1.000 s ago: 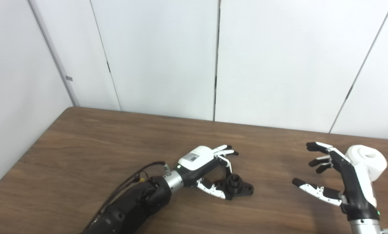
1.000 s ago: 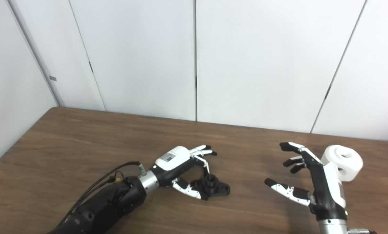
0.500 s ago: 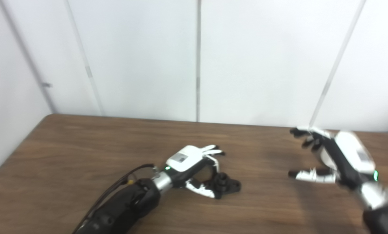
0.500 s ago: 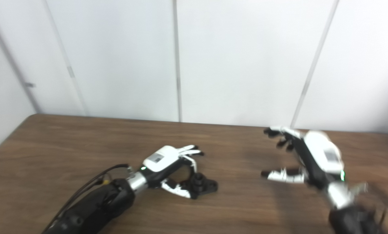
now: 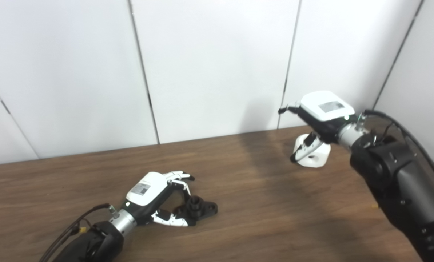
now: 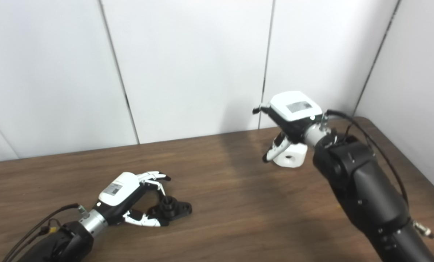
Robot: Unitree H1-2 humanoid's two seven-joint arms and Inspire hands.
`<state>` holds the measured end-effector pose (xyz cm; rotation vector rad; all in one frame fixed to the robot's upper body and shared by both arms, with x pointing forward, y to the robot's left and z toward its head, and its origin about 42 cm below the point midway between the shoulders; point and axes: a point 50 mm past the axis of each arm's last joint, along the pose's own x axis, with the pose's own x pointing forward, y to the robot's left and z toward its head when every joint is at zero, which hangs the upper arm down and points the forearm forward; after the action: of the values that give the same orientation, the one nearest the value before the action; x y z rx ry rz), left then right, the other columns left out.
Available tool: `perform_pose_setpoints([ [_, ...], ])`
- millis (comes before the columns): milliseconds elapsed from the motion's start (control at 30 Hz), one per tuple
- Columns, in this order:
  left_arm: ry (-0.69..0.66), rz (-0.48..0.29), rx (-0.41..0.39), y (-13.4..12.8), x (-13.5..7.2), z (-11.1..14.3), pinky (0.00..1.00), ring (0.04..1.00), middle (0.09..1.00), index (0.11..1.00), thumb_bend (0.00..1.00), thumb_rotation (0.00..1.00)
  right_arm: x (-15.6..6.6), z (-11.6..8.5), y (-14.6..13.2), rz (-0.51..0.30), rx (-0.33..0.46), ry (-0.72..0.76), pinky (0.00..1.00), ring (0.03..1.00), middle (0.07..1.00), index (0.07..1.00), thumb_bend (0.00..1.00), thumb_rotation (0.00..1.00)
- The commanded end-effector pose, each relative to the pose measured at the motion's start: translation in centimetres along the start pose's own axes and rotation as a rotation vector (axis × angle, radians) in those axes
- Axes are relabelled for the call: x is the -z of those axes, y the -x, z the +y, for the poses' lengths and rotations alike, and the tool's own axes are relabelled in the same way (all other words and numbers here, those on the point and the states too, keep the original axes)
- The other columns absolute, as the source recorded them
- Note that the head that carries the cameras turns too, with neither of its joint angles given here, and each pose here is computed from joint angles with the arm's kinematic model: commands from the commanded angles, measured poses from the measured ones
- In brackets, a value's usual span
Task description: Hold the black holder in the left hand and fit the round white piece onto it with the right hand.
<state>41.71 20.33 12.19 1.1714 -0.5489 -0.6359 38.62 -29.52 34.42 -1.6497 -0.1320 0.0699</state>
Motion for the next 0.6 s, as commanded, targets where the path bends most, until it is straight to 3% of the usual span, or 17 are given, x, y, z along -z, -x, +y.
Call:
perform_pose_setpoints([
  [0,-0.046,0.078,0.151,3.5,2.4,-1.5,0.70,0.835,0.809,0.485,0.52,0.05,1.0,-3.1,-0.1,0.061,0.062,0.033,0.69,0.846,0.872,0.837,0.92,0.32],
  [167,-0.046,0.081,0.162,3.7,2.6,-1.3,0.70,0.840,0.810,0.485,0.52,0.05,2.2,-2.8,-0.2,0.133,0.018,0.059,0.82,0.908,0.920,0.864,0.94,0.35],
  [333,-0.046,0.077,0.166,3.8,2.6,-1.2,0.70,0.840,0.810,0.485,0.52,0.05,3.5,-2.1,-0.3,0.183,-0.006,0.065,0.86,0.919,0.925,0.866,0.92,0.35],
  [567,-0.040,0.074,0.166,4.0,2.5,-1.3,0.71,0.840,0.809,0.485,0.52,0.05,5.1,-0.9,-1.2,0.279,-0.096,0.073,0.89,0.956,0.965,0.906,0.98,0.36],
])
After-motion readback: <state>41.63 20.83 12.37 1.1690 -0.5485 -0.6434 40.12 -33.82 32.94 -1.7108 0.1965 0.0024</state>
